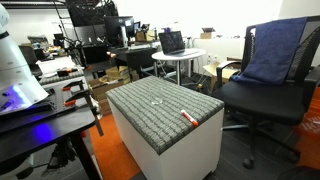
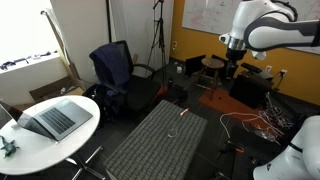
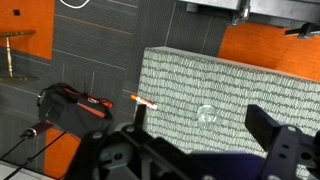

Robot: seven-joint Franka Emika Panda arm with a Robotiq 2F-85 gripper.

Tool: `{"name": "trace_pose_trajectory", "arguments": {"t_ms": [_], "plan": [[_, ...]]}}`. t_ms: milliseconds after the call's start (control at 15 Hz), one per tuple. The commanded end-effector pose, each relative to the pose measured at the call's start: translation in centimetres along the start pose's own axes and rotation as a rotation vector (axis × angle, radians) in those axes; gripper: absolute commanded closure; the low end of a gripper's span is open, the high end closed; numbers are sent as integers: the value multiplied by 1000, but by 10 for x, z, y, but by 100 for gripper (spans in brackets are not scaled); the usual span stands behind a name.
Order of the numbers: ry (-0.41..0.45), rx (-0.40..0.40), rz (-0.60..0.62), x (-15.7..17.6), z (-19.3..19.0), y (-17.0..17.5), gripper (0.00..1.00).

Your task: Put the red marker inside the glass

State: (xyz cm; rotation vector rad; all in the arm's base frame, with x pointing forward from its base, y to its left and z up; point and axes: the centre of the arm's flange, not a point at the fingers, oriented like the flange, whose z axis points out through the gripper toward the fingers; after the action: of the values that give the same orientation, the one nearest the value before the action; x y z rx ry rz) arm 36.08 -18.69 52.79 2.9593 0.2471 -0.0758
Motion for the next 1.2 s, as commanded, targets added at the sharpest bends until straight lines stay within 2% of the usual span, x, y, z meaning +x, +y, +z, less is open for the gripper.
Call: {"name": "trace_pose_trajectory", "arguments": {"t_ms": [0, 200, 400, 800, 1133], "plan": [[37, -80, -4, 8, 0, 10, 0], [49, -141, -38, 18, 1, 22, 0], [18, -180, -94, 28, 7, 37, 0], [-24, -166, -313, 47, 21, 75, 0], [-62, -195, -522, 61, 35, 107, 0]]}}
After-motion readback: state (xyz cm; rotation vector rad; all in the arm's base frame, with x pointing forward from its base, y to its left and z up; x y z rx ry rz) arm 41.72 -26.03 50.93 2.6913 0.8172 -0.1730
